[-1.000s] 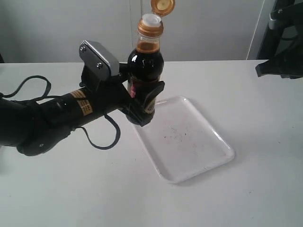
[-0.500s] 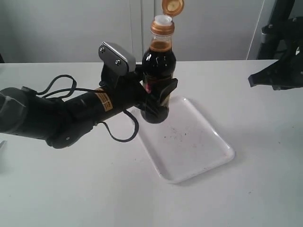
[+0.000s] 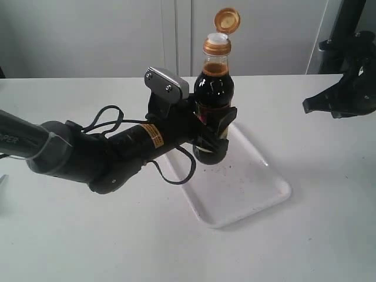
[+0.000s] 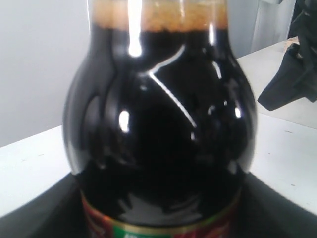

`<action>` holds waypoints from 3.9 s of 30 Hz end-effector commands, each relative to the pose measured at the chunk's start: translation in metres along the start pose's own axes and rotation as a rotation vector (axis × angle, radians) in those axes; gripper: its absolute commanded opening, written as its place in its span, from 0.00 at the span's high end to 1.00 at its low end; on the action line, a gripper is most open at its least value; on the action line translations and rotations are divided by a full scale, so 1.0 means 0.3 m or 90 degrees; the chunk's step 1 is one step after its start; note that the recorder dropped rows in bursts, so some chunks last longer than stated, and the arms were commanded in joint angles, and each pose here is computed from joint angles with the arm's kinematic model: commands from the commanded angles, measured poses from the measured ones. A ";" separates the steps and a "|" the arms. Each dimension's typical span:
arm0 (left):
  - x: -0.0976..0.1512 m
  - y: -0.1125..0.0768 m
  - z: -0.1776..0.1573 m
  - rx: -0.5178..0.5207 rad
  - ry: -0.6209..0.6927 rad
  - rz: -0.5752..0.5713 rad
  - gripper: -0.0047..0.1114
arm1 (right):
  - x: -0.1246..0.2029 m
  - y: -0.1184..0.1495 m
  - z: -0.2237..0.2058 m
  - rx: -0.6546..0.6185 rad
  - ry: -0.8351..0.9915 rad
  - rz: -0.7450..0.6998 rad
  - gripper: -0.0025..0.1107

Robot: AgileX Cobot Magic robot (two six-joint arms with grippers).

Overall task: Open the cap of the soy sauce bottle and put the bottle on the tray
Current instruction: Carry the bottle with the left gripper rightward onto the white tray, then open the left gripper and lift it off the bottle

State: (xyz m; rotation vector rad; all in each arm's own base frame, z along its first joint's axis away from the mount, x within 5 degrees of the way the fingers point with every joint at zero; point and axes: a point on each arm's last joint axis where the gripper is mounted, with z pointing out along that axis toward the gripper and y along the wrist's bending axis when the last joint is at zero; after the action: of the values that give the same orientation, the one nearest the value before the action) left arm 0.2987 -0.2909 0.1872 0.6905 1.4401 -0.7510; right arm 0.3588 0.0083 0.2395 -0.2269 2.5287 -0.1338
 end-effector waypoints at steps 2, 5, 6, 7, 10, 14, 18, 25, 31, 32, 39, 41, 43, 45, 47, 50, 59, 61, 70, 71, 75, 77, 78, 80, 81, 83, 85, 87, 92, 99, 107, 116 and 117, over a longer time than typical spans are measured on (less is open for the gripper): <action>-0.052 -0.017 0.035 0.013 -0.092 0.005 0.96 | -0.002 -0.013 0.006 0.002 -0.014 0.006 0.98; -0.040 -0.020 0.040 0.016 -0.087 0.024 0.96 | -0.005 -0.012 0.006 0.000 -0.020 0.010 0.98; -0.040 -0.020 0.040 0.016 -0.087 0.029 0.96 | -0.006 -0.011 0.006 -0.001 -0.022 0.013 0.98; -0.032 -0.020 0.041 0.016 -0.084 0.039 0.96 | -0.007 -0.011 0.006 -0.002 -0.024 0.015 0.98; -0.011 -0.022 0.044 0.017 -0.075 0.054 0.96 | -0.010 -0.010 0.006 -0.003 -0.030 0.017 0.98; 0.009 -0.020 0.055 0.017 -0.069 0.060 0.96 | -0.013 -0.011 0.006 -0.003 -0.037 0.017 0.98; 0.010 -0.017 0.075 0.018 -0.076 0.061 0.96 | -0.013 -0.011 0.006 -0.003 -0.037 0.017 0.98; -0.018 -0.018 0.097 0.021 -0.097 0.067 0.96 | -0.016 -0.011 0.005 -0.002 -0.043 0.017 0.98; 0.042 -0.009 0.115 0.014 -0.077 0.055 0.96 | -0.017 -0.011 0.005 -0.002 -0.046 0.017 0.98; 0.049 -0.009 0.119 0.015 -0.075 0.055 0.96 | -0.017 -0.011 0.005 -0.002 -0.046 0.017 0.98; 0.086 -0.010 0.103 0.014 -0.053 0.051 0.96 | -0.012 -0.009 0.025 -0.003 -0.037 0.004 0.98; 0.101 -0.010 0.093 0.012 -0.042 0.050 0.96 | -0.008 -0.007 0.035 -0.004 -0.031 0.004 0.98; 0.110 -0.007 0.085 0.009 -0.035 0.048 0.96 | -0.005 -0.006 0.044 -0.005 -0.025 0.004 0.98; 0.122 -0.008 0.076 0.008 -0.026 0.045 0.96 | -0.002 -0.005 0.052 -0.006 -0.021 0.003 0.98; 0.123 -0.008 0.076 0.008 -0.025 0.045 0.96 | 0.000 -0.005 0.055 -0.006 -0.018 0.002 0.98; 0.123 -0.007 0.075 0.005 -0.025 0.043 0.96 | 0.000 -0.005 0.055 -0.006 -0.018 0.002 0.98; 0.123 -0.005 0.075 0.001 -0.026 0.041 0.54 | 0.000 -0.005 0.055 -0.006 -0.016 0.002 0.98; 0.123 -0.004 0.075 0.000 -0.026 0.040 0.42 | 0.000 -0.005 0.055 -0.006 -0.016 0.002 0.98; 0.120 -0.005 0.075 0.001 -0.027 0.071 0.10 | 0.000 -0.005 0.055 -0.006 -0.016 0.002 0.98; 0.120 -0.005 0.075 0.001 -0.027 0.073 0.08 | 0.000 -0.005 0.055 -0.006 -0.016 0.002 0.98; 0.113 -0.005 0.075 0.001 -0.030 0.075 0.05 | 0.000 -0.005 0.055 -0.006 -0.016 0.002 0.98; 0.099 -0.006 0.074 0.001 -0.036 0.076 0.05 | 0.000 -0.005 0.055 -0.006 -0.016 0.002 0.98; 0.088 -0.006 0.074 0.001 -0.041 0.076 0.05 | 0.000 -0.005 0.055 -0.006 -0.016 0.002 0.98; 0.065 -0.008 0.072 0.000 -0.051 0.081 0.05 | 0.000 -0.005 0.055 -0.006 -0.016 0.002 0.98; 0.050 -0.008 0.071 0.000 -0.057 0.082 0.05 | 0.000 -0.005 0.055 -0.006 -0.016 0.002 0.98; 0.033 -0.009 0.069 0.000 -0.065 0.083 0.05 | 0.000 -0.005 0.055 -0.006 -0.016 0.002 0.98; 0.018 -0.010 0.068 0.000 -0.071 0.084 0.05 | 0.000 -0.005 0.055 -0.006 -0.016 0.002 0.98; -0.001 -0.011 0.065 -0.001 -0.079 0.090 0.05 | 0.000 -0.005 0.055 -0.006 -0.016 0.002 0.98; -0.035 -0.013 0.061 -0.003 -0.094 0.120 0.05 | 0.000 -0.005 0.055 -0.006 -0.016 0.002 0.98; -0.072 -0.008 0.055 -0.021 -0.110 0.140 0.05 | 0.000 -0.005 0.055 -0.006 -0.016 0.002 0.98; -0.096 0.006 0.057 -0.053 -0.123 0.154 0.05 | 0.000 -0.005 0.055 -0.006 -0.016 0.002 0.98; -0.138 0.003 0.079 -0.045 -0.151 0.168 0.05 | 0.004 -0.003 0.067 -0.008 -0.010 0.003 0.98; -0.142 0.003 0.081 -0.044 -0.154 0.169 0.05 | 0.006 -0.003 0.071 -0.008 -0.008 0.003 0.98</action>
State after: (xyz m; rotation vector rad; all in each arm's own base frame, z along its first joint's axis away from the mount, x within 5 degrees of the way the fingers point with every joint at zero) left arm 0.3171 -0.3062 0.2180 0.6994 1.1713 -0.5432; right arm 0.3696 0.0104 0.2249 -0.2385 2.5067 -0.1124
